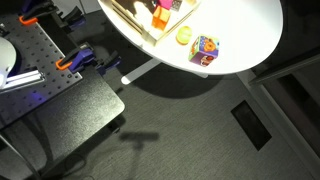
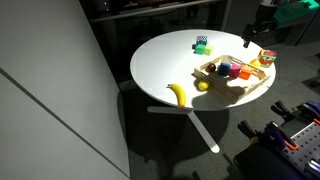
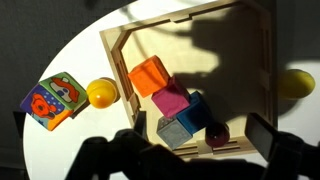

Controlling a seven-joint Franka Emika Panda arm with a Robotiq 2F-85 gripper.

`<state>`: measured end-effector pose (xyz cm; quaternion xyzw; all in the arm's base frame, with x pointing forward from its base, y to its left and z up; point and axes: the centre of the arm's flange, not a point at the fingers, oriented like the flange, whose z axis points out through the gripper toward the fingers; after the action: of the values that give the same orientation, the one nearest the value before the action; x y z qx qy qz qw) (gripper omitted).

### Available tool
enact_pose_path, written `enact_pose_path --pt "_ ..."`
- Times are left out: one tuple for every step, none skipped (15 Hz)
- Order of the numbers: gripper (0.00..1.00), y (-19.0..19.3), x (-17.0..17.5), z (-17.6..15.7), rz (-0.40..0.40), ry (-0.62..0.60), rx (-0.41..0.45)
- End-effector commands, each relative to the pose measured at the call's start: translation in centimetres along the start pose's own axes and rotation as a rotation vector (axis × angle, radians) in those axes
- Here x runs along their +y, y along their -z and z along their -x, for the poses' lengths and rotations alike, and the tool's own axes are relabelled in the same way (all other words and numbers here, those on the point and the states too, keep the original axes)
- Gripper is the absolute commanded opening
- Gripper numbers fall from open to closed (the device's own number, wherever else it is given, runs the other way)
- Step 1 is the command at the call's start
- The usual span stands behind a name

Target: Remove the mulberry pink block from the wooden bowl and place drop it on the table

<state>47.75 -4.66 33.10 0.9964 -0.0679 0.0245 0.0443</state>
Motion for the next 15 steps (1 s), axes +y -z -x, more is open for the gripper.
enact_pose_path --pt "1.0 0.0 -0.1 0.0 0.0 0.002 0.0" --pt "1.0 0.0 -0.1 0.0 0.0 0.003 0.0" --pt "1.0 0.0 -0.1 0.0 0.0 0.003 0.0" --pt "1.0 0.0 -0.1 0.0 0.0 0.003 0.0" --pt "1.0 0.0 -0.1 0.0 0.0 0.003 0.0" --pt "1.0 -0.3 0.1 -0.4 0.004 -0.015 -0.001" --pt "1.0 -0.6 0.3 -0.7 0.004 -0.019 -0.007" --pt "1.0 -1.0 0.6 -0.9 0.004 -0.019 -0.003" --pt "1.0 -1.5 0.9 -1.1 -0.002 -0.011 -0.001" --pt "1.0 -1.9 1.1 -1.3 -0.004 -0.015 0.003" --pt "1.0 -2.5 1.4 -1.5 -0.006 -0.007 0.007" --pt "1.0 -3.1 1.5 -1.8 -0.009 0.003 0.018" --pt "1.0 -3.7 1.7 -2.0 -0.013 0.014 0.026" --pt "1.0 -4.3 1.8 -2.2 -0.018 0.029 0.035" --pt "1.0 -4.9 1.9 -2.3 -0.025 0.052 0.044"
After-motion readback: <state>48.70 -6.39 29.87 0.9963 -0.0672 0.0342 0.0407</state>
